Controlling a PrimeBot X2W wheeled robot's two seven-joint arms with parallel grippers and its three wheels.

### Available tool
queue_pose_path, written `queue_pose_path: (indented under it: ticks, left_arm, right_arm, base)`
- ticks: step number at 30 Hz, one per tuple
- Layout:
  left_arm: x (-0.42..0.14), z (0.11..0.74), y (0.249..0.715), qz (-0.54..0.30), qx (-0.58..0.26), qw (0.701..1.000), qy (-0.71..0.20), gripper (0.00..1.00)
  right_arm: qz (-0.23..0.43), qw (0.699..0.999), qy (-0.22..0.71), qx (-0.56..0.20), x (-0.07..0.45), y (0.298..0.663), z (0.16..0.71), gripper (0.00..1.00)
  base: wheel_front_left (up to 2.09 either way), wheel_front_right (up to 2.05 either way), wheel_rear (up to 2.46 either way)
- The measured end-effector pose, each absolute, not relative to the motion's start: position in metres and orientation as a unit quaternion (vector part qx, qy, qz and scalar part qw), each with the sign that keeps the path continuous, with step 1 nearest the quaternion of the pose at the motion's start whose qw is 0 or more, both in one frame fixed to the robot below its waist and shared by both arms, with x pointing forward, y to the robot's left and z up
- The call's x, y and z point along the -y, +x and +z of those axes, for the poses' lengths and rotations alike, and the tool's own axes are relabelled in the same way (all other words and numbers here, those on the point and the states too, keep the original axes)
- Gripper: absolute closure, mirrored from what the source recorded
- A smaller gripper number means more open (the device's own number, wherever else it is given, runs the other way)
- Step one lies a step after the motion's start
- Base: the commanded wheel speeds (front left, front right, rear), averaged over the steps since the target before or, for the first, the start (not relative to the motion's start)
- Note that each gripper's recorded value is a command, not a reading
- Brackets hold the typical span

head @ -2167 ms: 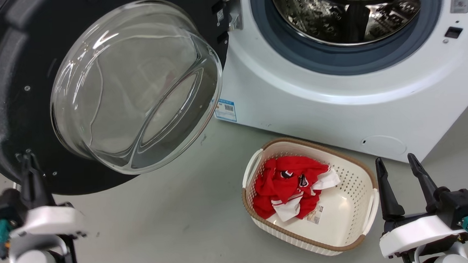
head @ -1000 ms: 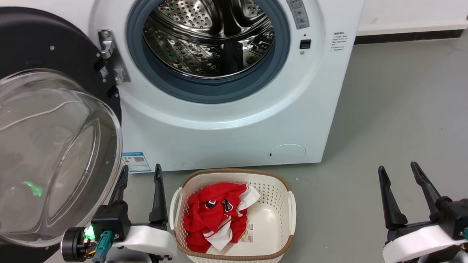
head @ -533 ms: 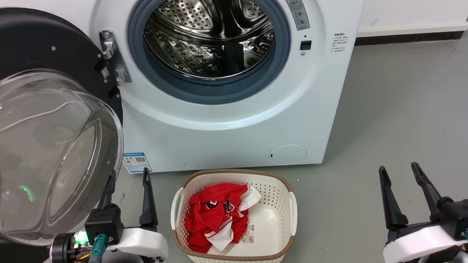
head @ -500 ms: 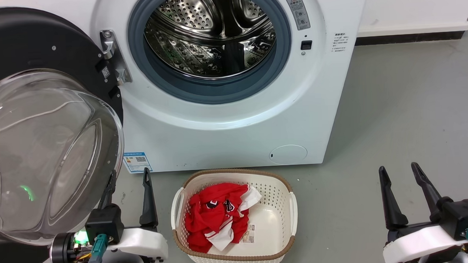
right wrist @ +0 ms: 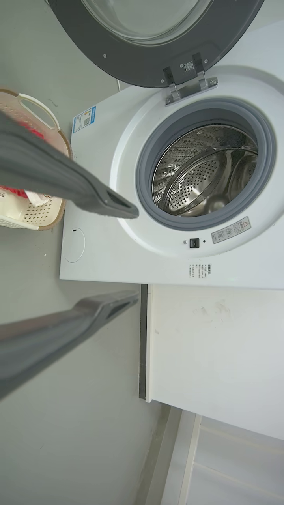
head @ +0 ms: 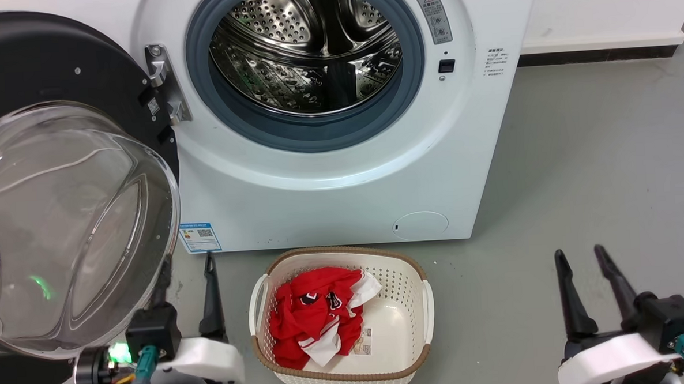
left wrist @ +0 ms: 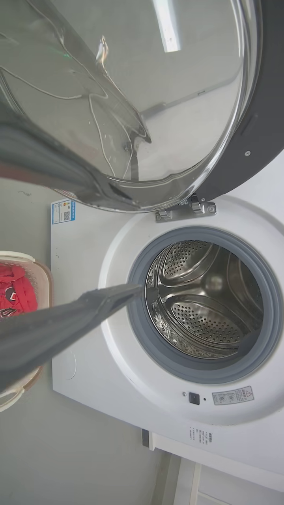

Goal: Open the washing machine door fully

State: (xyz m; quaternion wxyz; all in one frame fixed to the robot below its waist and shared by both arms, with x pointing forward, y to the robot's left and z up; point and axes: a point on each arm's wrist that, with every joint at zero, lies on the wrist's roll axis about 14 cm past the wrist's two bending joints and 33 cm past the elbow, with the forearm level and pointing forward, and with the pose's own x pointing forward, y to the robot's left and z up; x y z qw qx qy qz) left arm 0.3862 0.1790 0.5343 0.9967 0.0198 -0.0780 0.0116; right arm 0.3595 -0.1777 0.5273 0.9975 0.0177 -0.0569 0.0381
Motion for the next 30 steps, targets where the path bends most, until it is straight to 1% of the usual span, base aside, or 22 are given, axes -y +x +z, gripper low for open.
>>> queue_pose_path:
  ticks: [4,14,20,23,30]
  left_arm:
    - [-0.18,0.51,0.379,0.015,0.039,0.999,0.013,1.0]
    - [-0.189,0.499,0.379,0.033,0.004,0.995,-0.093,1.0]
    - [-0.192,0.494,0.379,0.04,-0.012,0.986,-0.161,1.0]
    - [-0.192,0.493,0.379,0.042,-0.016,0.983,-0.179,1.0]
    - [-0.195,0.489,0.38,0.046,-0.028,0.967,-0.248,1.0]
  right_arm:
    - [0.035,0.999,0.026,0.029,0.179,0.354,0.509,1.0]
    - [0.016,0.992,0.126,0.011,0.185,0.355,0.502,1.0]
    - [0.007,0.982,0.191,0.007,0.189,0.358,0.501,1.0]
    - [0.005,0.978,0.209,0.007,0.19,0.359,0.502,1.0]
    - [-0.005,0.962,0.273,-0.002,0.193,0.361,0.498,1.0]
  base:
    - [0.0,0.0,0.0]
    - [0.0,0.0,0.0]
    - [0.0,0.0,0.0]
    - [0.0,0.0,0.0]
    - [0.0,0.0,0.0]
